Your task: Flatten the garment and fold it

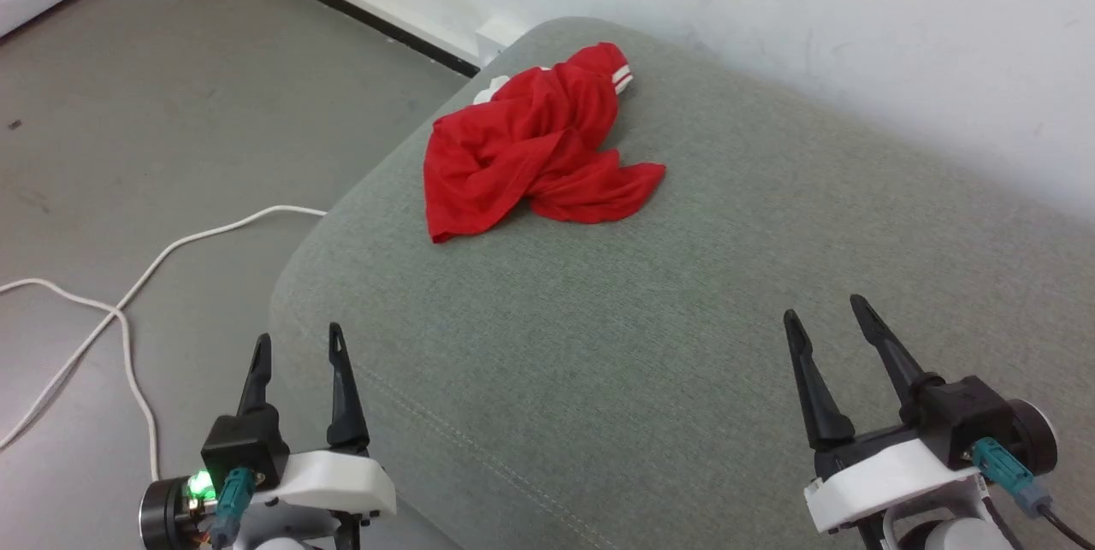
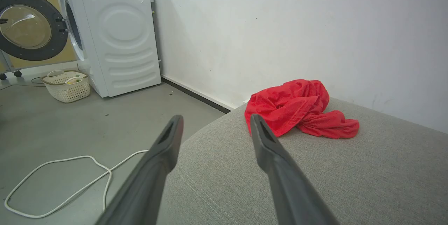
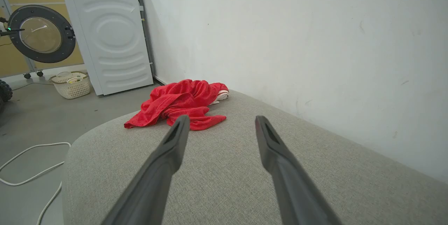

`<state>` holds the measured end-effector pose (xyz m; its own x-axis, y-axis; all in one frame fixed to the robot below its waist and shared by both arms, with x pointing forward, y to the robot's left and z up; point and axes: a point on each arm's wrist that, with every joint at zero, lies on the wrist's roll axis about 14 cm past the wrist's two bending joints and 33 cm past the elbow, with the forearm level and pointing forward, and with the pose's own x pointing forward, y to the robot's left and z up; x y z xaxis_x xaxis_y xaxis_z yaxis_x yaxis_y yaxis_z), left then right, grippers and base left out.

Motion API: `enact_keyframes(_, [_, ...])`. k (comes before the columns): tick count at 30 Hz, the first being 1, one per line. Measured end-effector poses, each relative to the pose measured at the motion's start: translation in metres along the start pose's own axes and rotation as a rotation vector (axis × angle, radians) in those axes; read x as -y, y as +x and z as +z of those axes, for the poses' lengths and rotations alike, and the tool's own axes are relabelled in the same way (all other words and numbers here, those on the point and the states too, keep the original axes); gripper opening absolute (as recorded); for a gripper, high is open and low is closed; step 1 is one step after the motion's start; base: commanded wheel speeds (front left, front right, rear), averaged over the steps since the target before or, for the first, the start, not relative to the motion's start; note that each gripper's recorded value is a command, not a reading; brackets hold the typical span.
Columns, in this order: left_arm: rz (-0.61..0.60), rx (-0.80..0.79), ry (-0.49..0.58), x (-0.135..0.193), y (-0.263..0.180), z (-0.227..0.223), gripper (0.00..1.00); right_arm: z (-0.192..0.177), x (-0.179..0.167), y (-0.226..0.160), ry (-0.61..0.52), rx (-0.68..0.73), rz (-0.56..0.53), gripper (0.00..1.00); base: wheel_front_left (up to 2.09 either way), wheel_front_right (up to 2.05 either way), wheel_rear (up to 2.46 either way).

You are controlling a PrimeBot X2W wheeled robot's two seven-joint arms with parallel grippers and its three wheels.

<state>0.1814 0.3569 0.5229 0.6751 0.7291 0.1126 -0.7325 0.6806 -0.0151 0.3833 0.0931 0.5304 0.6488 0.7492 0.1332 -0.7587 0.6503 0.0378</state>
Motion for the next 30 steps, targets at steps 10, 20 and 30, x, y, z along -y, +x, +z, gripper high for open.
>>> enact_keyframes(10, [-0.017,0.011,-0.03,0.002,0.01,0.006,1.0,-0.003,-0.004,0.004,0.016,-0.001,0.015,1.0,0.0,0.0,0.0])
enact_keyframes(20, [-0.156,0.087,-0.079,0.054,0.12,0.07,1.0,0.01,0.01,0.029,-0.008,0.057,0.012,1.0,0.0,0.0,0.0])
enact_keyframes(30, [-0.214,-0.216,0.011,0.098,0.237,0.058,1.0,-0.009,0.077,0.035,0.035,0.092,-0.127,1.0,0.0,0.0,0.0])
